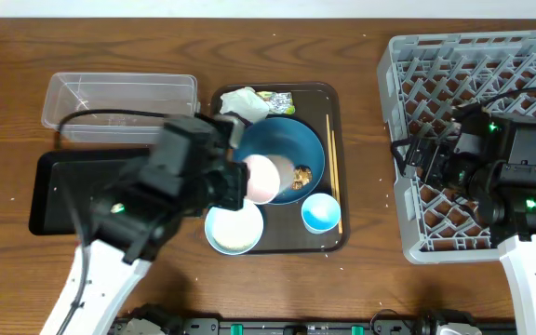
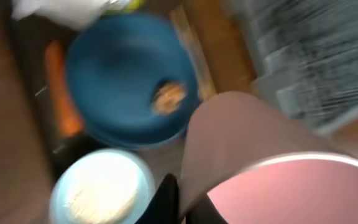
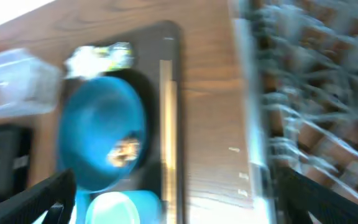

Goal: Sort waste into correct bins and load items into the dishwasher rack
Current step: 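Lift pink cup and hand it to the right gripper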

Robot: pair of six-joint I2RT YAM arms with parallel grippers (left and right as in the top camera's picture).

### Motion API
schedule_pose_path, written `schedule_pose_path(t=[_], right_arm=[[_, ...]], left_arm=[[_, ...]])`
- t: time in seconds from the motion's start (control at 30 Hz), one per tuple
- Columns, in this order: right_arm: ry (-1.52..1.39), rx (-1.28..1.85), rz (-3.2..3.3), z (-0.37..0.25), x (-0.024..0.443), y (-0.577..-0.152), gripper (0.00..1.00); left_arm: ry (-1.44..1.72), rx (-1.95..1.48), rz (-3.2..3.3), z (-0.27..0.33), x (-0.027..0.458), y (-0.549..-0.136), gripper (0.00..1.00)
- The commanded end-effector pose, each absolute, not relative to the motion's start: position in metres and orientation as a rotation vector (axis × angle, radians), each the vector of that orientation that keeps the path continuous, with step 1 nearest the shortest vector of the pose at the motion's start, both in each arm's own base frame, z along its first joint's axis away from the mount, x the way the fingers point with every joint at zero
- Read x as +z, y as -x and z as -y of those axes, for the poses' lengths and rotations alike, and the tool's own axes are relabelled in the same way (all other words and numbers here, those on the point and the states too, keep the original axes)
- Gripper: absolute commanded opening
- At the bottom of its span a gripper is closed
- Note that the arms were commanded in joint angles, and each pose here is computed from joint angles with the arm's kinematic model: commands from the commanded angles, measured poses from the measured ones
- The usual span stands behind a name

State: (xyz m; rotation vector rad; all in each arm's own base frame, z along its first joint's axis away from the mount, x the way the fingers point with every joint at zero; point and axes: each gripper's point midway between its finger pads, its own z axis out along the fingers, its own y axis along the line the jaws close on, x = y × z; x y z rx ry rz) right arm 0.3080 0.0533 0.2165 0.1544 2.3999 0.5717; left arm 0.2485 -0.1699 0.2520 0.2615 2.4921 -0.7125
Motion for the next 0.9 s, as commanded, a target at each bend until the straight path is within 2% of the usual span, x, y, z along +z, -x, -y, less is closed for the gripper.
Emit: schedule_pose_path(t=[0.0,0.17,0.37,0.7,0.87], right_arm=[[0.208,0.913,-2.24,-0.107,0.257,-0.295,0.93],[0.624,1.334,-1.875,-0.154,0.32,-0.257,0.88],[0.871,1.512,-1.606,-0.165,0.359,-0.225,0.89],[1.121,1.598,-1.459,-0.204,0.37,-0.19,0.9],[1.222,1.587,-1.391,-0.225,0.373,-0.176,0.86]], left_arm=[[-0.45,-1.106,-2.344,0.198,0.294,-0.229,0.06],[-0.645,-1.401,-2.166,0.216,0.322,-0.216,0.06],[-0.807,-1.595,-1.987,0.229,0.347,-0.205,0.06],[-0.886,-1.601,-1.865,0.233,0.361,-0.207,0.06],[-0.886,-1.601,-1.865,0.233,0.362,-0.207,0.06]])
